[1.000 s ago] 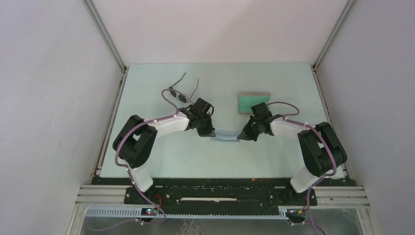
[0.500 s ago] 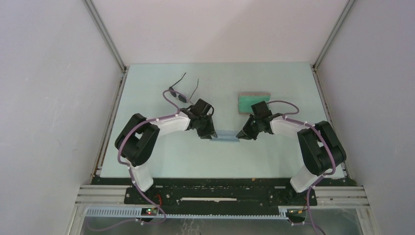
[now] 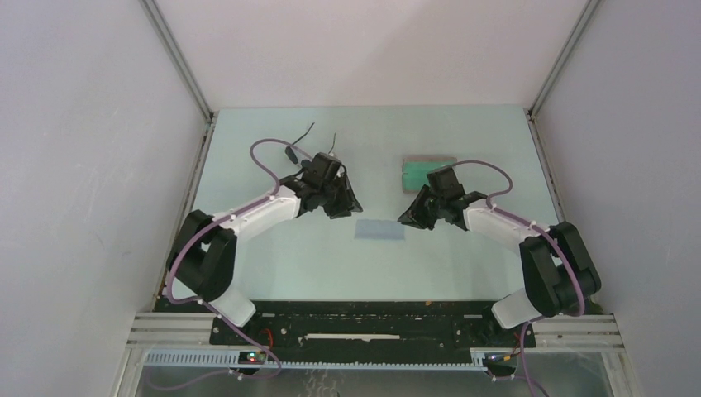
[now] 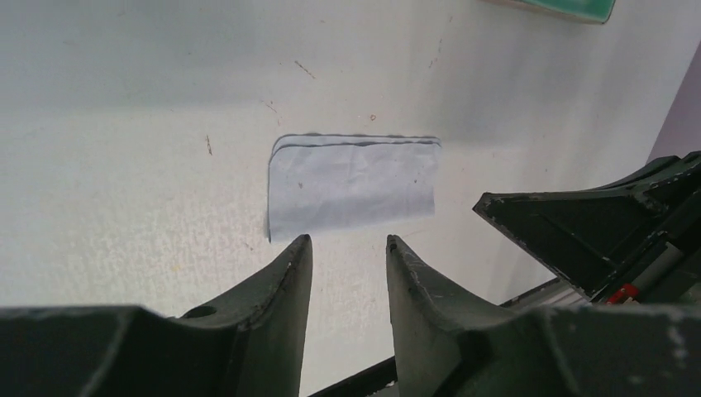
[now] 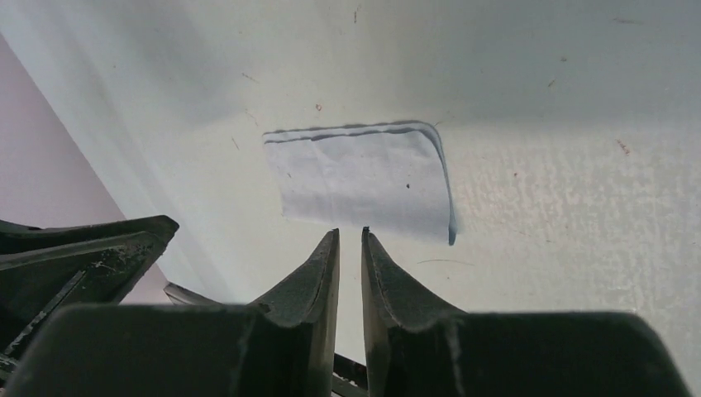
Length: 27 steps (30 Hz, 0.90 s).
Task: Organize the sunglasses
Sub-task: Fold the glasses cleaning cloth at the center of the board.
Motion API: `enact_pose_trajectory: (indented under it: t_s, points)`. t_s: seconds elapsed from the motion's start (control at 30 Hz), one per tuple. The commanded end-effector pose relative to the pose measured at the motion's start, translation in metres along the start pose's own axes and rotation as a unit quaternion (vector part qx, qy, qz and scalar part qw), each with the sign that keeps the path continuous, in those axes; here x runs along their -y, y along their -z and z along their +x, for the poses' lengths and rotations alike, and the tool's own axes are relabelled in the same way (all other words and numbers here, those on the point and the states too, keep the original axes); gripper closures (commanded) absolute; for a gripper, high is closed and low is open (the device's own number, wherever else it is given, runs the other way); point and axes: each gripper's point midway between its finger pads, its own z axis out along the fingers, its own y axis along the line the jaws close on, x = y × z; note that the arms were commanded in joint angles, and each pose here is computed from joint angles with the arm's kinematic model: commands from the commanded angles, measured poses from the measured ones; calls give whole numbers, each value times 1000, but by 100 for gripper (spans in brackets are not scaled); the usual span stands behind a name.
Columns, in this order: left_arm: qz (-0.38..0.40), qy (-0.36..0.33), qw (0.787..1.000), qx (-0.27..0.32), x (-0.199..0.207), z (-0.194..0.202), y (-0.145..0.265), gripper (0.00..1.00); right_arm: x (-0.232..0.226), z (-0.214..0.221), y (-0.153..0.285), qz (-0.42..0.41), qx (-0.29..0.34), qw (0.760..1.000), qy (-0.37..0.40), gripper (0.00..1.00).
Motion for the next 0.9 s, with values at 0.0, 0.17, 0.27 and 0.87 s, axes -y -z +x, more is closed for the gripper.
enact_pose_trajectory:
  t_s: [0.0, 0.17, 0.27, 0.87]
  points:
    - [21, -18, 1000, -10, 5, 9, 2, 57, -11, 6, 2, -9, 8, 999, 39, 78]
    - [41, -37, 997, -48, 12, 35, -5, 58, -4, 25, -11, 1, -31, 998, 50, 85]
    - [48, -40, 996, -67, 16, 47, -14, 59, 2, 33, -18, 9, -51, 997, 50, 89]
    - [33, -51, 996, -63, 7, 47, -34, 63, 21, 33, -20, 31, -47, 998, 34, 97]
